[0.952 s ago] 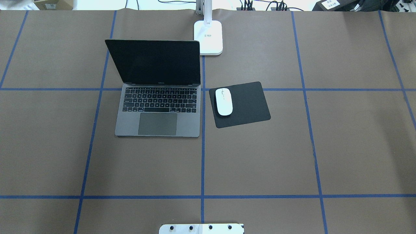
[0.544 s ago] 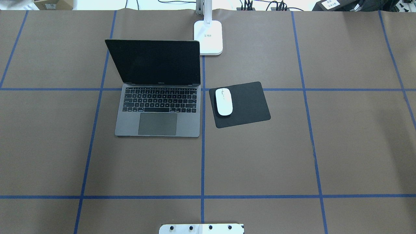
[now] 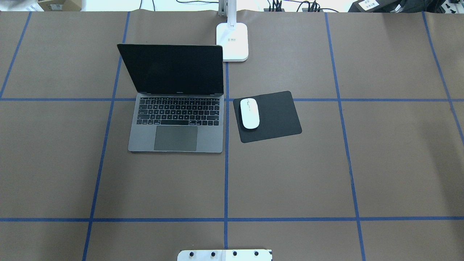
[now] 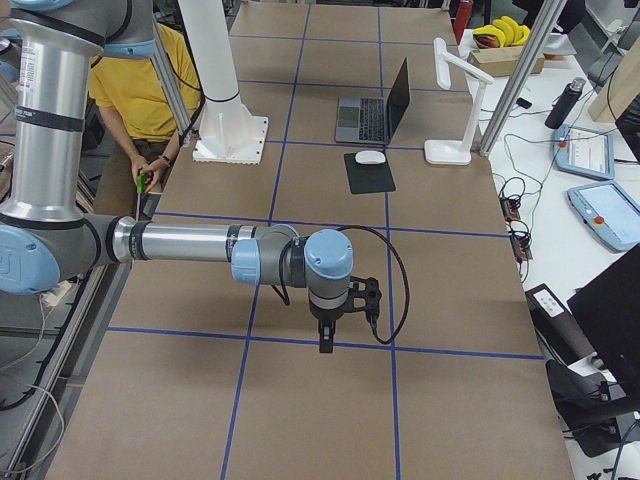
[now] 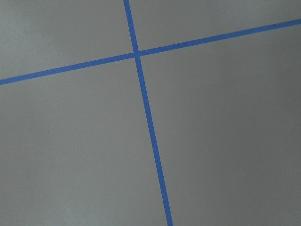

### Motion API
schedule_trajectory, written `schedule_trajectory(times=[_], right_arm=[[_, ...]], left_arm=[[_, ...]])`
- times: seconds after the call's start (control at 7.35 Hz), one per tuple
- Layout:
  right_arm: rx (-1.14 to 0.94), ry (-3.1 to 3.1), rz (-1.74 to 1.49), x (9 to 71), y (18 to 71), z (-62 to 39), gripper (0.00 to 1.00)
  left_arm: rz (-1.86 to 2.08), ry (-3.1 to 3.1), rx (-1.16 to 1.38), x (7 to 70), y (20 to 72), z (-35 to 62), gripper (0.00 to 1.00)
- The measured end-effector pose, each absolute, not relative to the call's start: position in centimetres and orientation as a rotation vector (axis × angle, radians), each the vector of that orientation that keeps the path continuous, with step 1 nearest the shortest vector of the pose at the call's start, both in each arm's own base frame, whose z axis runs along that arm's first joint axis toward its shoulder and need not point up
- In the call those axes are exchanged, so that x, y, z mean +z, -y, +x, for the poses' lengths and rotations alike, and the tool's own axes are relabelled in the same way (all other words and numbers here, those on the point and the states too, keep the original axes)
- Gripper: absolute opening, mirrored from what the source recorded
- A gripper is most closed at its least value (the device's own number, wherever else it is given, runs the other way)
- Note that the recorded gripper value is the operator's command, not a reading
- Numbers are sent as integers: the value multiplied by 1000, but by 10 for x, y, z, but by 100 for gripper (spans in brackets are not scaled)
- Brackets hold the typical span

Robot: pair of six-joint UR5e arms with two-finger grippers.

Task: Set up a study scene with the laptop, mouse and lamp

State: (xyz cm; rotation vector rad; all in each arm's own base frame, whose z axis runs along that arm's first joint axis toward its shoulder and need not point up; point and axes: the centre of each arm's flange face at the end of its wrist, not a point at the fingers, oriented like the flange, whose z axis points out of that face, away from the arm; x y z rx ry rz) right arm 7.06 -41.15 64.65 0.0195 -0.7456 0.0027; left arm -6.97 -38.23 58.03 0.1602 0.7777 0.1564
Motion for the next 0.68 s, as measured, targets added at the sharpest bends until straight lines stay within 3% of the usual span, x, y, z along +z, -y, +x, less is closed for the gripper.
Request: schedule_trajectory(times=[0.68], right_arm=[[2, 749, 20, 646, 412, 70, 100]], left_arm=[[166, -776, 159, 577, 383, -70, 100]])
